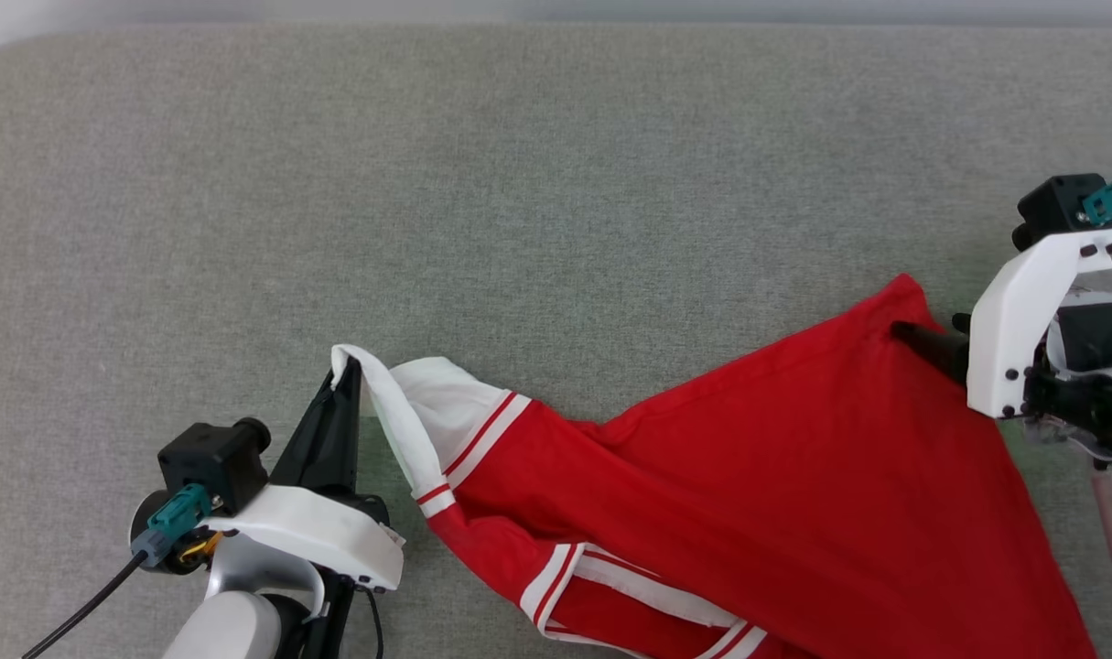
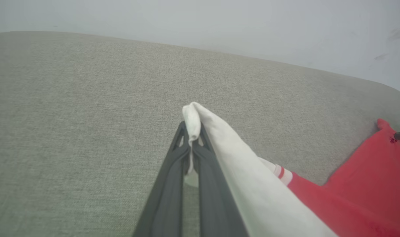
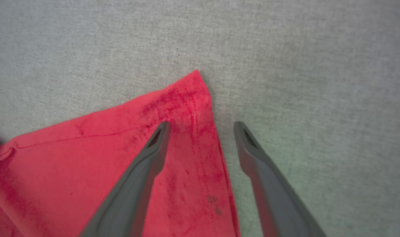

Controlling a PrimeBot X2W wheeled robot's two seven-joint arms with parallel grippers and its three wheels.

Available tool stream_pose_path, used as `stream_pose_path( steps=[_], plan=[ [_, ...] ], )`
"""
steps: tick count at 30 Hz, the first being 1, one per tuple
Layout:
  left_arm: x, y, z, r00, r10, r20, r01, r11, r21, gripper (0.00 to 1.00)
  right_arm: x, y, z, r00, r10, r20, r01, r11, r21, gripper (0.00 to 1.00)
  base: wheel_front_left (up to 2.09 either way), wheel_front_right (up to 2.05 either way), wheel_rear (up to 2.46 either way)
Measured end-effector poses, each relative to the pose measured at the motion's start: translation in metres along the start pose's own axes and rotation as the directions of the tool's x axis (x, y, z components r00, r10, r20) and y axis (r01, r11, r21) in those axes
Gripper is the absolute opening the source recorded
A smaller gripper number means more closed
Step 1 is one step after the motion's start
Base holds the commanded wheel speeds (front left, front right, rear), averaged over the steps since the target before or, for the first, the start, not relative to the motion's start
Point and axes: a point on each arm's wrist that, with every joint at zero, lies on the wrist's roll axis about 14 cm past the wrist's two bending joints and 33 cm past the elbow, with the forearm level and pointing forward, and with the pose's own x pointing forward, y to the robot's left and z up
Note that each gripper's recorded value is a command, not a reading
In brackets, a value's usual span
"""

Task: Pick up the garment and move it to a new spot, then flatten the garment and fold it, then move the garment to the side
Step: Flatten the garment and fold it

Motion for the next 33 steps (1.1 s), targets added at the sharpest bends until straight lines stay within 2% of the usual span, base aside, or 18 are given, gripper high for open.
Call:
stream_pose_path(
  steps=[9, 10, 11, 15, 17, 25, 28, 33],
  plan=[
    [0.006, 0.005, -0.015, 0.999, 0.007, -0.039, -0.007, 1.000, 0.003, 0.00, 0.027, 0.002, -0.013, 0.978, 0.009, -0.210, -0.015, 1.000, -0.028, 1.00, 0.00, 0.00, 0.00],
    [0.006, 0.006, -0.016, 0.999, 0.009, -0.043, -0.009, 1.000, 0.003, 0.00, 0.029, 0.003, -0.014, 0.975, 0.014, -0.221, -0.021, 0.999, -0.029, 0.37, 0.00, 0.00, 0.00],
    [0.006, 0.007, -0.017, 0.999, 0.011, -0.047, -0.011, 1.000, 0.004, 0.00, 0.030, 0.004, -0.015, 0.973, 0.022, -0.230, -0.028, 0.999, -0.022, 0.00, 0.00, 0.00, 0.00],
    [0.006, 0.006, -0.020, 0.998, 0.007, -0.055, -0.007, 1.000, 0.001, 0.00, 0.030, 0.006, -0.016, 0.969, 0.028, -0.245, -0.036, 0.999, -0.029, 0.00, 0.00, 0.00, 0.00],
    [0.005, 0.007, -0.016, 0.999, 0.007, -0.046, -0.007, 1.000, 0.001, 0.00, 0.026, 0.009, -0.009, 0.977, 0.026, -0.211, -0.039, 0.998, -0.057, 0.00, 0.00, 0.00, 0.00],
    [0.008, 0.004, 0.017, 0.999, -0.022, 0.041, 0.021, 0.999, 0.026, 0.00, -0.004, 0.005, 0.032, 0.999, -0.021, 0.040, 0.026, 0.992, -0.122, 0.00, 0.00, 0.00, 0.00],
    [0.015, 0.001, 0.049, 0.992, -0.056, 0.111, 0.050, 0.997, 0.058, 0.00, -0.029, 0.001, 0.053, 0.982, -0.049, 0.183, 0.073, 0.990, -0.123, 0.00, 0.00, 0.00, 0.00],
    [0.034, 0.000, 0.113, 0.969, -0.091, 0.231, 0.066, 0.991, 0.116, 0.00, -0.063, -0.006, 0.077, 0.937, -0.086, 0.338, 0.128, 0.986, -0.103, 0.00, 0.00, 0.00, 0.00]
  ],
)
